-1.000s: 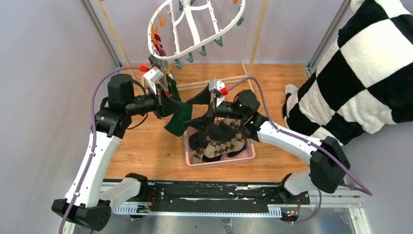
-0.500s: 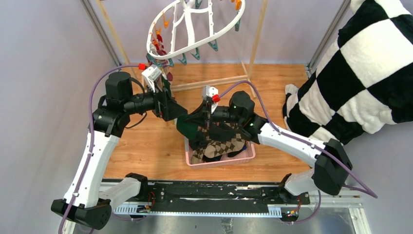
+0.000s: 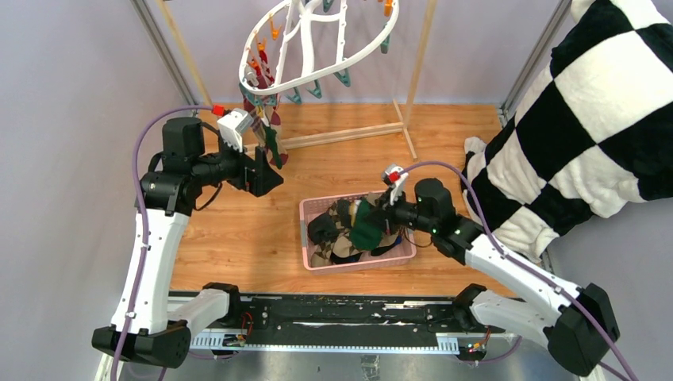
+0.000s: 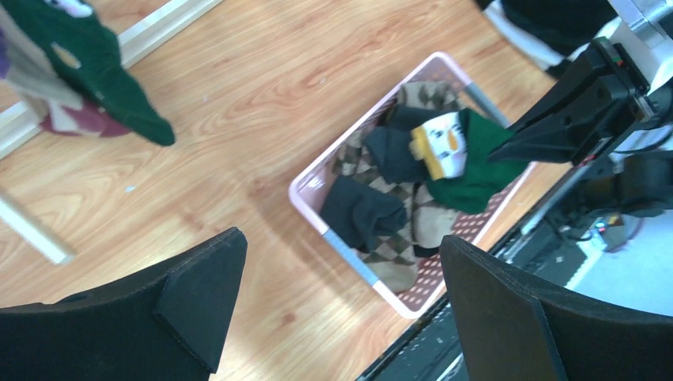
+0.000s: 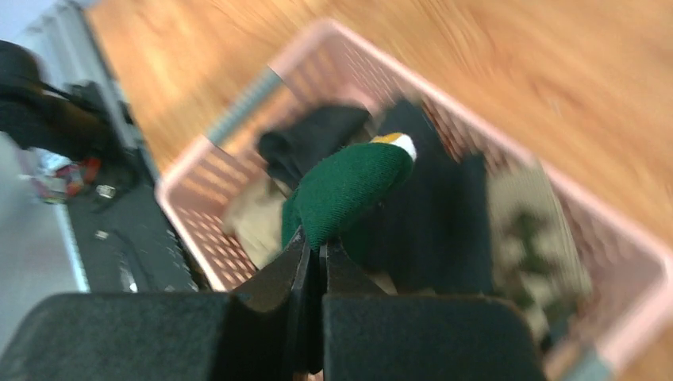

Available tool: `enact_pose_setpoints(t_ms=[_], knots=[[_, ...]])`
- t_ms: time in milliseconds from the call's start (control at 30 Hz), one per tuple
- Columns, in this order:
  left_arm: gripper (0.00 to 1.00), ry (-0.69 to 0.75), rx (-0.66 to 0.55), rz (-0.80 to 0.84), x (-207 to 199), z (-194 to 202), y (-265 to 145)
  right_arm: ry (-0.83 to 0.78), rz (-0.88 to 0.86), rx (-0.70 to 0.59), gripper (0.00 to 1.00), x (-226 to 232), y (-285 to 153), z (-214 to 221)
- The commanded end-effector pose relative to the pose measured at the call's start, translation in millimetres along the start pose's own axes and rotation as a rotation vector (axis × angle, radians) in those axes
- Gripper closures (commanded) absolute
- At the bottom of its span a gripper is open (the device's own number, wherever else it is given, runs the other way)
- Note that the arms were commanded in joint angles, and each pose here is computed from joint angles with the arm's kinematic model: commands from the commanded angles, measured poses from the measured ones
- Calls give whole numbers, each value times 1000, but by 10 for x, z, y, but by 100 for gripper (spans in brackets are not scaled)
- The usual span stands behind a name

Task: Remove the socks clipped to the hanger
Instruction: Place the sock in the bin.

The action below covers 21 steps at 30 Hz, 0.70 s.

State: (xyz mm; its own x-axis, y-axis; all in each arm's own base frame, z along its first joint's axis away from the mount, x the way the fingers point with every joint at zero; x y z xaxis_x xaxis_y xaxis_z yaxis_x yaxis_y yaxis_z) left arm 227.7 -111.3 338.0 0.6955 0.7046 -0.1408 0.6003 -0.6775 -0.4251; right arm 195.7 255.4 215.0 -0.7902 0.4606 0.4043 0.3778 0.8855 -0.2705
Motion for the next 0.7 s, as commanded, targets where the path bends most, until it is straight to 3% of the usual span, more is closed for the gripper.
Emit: enact_pose_setpoints(t_ms=[0, 100, 233, 367, 500, 667], knots=[[0, 98, 76, -133, 213, 143, -83, 123, 373, 139, 100, -579, -406, 675], [0, 97, 100, -182, 298, 186, -81, 118, 478, 162, 93, -754, -498, 828], [0, 62, 123, -211, 370, 232, -55, 118, 565, 191, 54, -848, -496, 670], [0, 28, 127, -218, 411, 248, -45, 107, 543, 142, 37, -720, -531, 304], [0, 4, 121, -223, 451, 248, -62, 147, 491, 86, 37, -555, -607, 44], [0, -30, 106, -229, 525, 238, -94, 311, 377, 85, 63, -398, -522, 159]])
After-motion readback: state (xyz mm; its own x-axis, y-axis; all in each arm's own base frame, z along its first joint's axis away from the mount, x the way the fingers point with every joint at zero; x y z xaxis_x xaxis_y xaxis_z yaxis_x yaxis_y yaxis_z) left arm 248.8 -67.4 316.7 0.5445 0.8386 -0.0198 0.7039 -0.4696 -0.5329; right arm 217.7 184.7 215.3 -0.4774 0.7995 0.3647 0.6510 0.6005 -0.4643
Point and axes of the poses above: each gripper's point midway between its finger pads, its own y axis out along the fingers, its own x axis along the line the jaws close on, z = x × y, the point moved 3 cm from there along -y, back along the fingers, and after that the axes turned 10 degrees about y, right-handed, at the moved point
